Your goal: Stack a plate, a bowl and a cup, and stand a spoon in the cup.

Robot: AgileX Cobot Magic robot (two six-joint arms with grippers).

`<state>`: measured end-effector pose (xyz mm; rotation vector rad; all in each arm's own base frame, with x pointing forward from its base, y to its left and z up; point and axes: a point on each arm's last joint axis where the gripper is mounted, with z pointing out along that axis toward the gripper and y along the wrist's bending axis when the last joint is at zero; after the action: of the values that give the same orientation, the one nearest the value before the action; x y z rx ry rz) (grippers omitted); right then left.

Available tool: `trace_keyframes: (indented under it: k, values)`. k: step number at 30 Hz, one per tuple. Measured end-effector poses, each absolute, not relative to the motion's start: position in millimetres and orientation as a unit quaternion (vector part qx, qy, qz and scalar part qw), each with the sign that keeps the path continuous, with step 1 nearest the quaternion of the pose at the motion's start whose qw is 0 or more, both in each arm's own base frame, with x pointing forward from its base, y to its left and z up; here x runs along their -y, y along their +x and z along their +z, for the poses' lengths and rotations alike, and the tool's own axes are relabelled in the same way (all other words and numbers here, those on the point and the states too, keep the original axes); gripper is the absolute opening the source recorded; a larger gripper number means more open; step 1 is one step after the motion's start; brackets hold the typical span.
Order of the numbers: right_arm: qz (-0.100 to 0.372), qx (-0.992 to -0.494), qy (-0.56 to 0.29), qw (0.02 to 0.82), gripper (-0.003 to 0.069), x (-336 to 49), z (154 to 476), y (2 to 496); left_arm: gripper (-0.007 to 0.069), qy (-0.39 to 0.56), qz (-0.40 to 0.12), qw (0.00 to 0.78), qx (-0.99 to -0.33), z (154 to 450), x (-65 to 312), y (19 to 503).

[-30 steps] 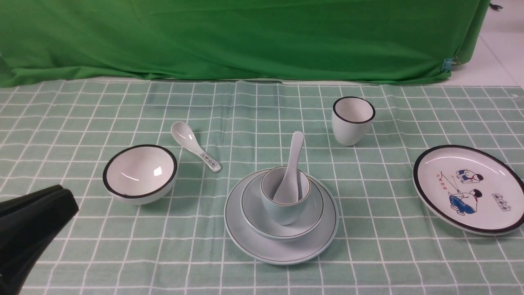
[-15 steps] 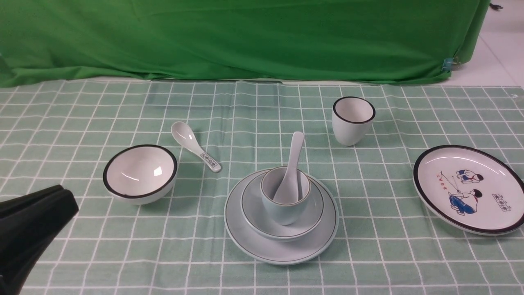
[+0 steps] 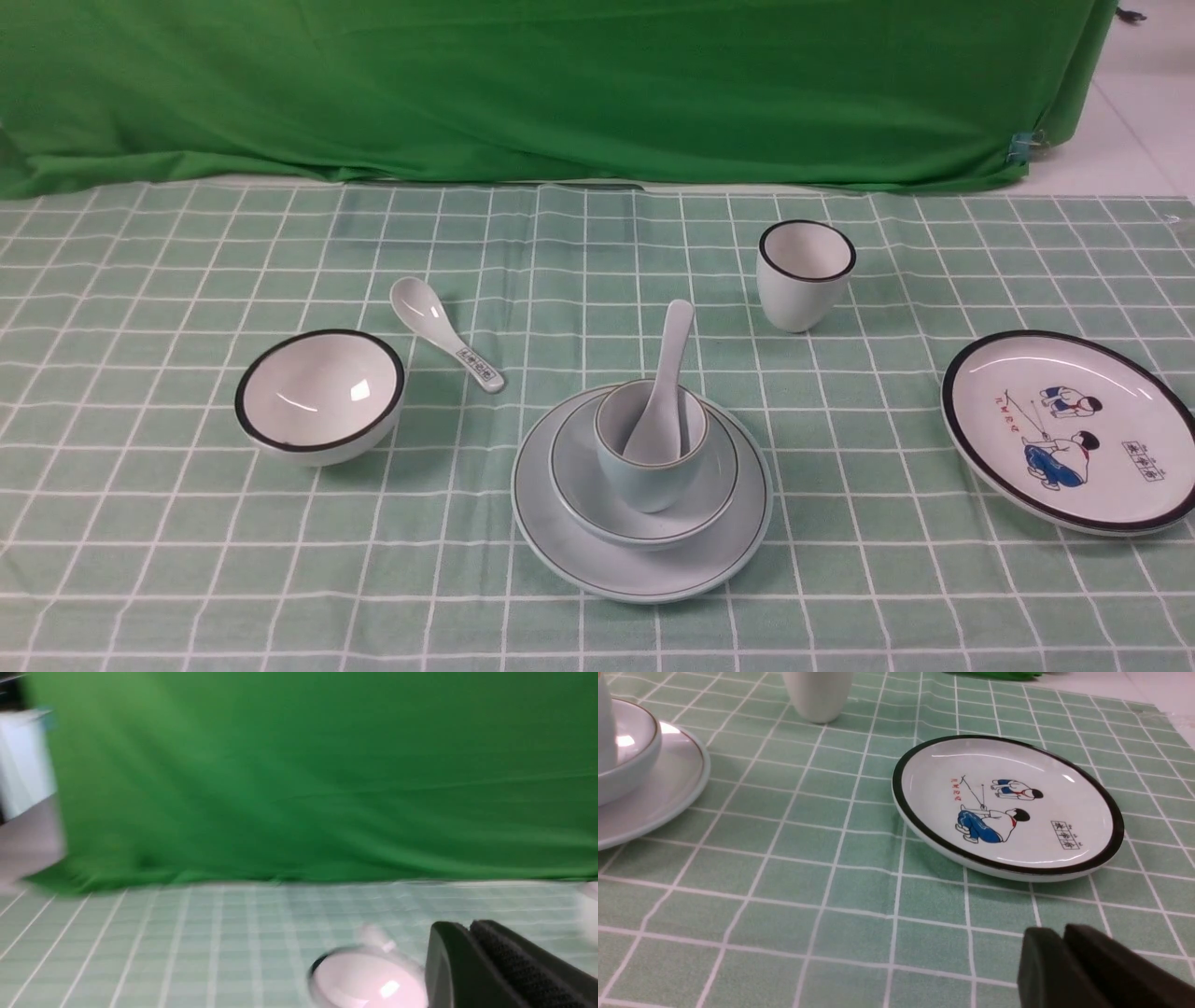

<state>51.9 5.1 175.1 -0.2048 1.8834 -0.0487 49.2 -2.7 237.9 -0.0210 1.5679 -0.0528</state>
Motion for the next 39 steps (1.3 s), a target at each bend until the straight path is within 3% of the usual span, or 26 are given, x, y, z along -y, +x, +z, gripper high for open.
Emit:
trace_keyframes:
  k: [1, 2, 4, 7, 39]
  values:
    - [-0.021, -0.807, -0.088, 0.584, 0.0088, -5, 175, 52, 0.0017, 0.082, -0.122, 0.683, -0.715, 224, 1, 51]
    - [-0.021, -0.807, -0.088, 0.584, 0.0088, -5, 175, 52, 0.0017, -0.028, -0.020, 0.691, -0.722, 221, 1, 52]
    - [-0.021, -0.807, -0.088, 0.583, 0.0090, -5, 175, 52, 0.0017, -0.051, -0.028, 0.661, -0.748, 197, 1, 55]
    - [-0.021, -0.807, -0.088, 0.584, 0.0090, -5, 175, 52, 0.0017, -0.062, -0.047, 0.636, -0.768, 187, 3, 55]
    - [-0.022, -0.807, -0.088, 0.584, 0.0141, -5, 175, 52, 0.0017, -0.045, -0.039, 0.639, -0.767, 187, 3, 55]
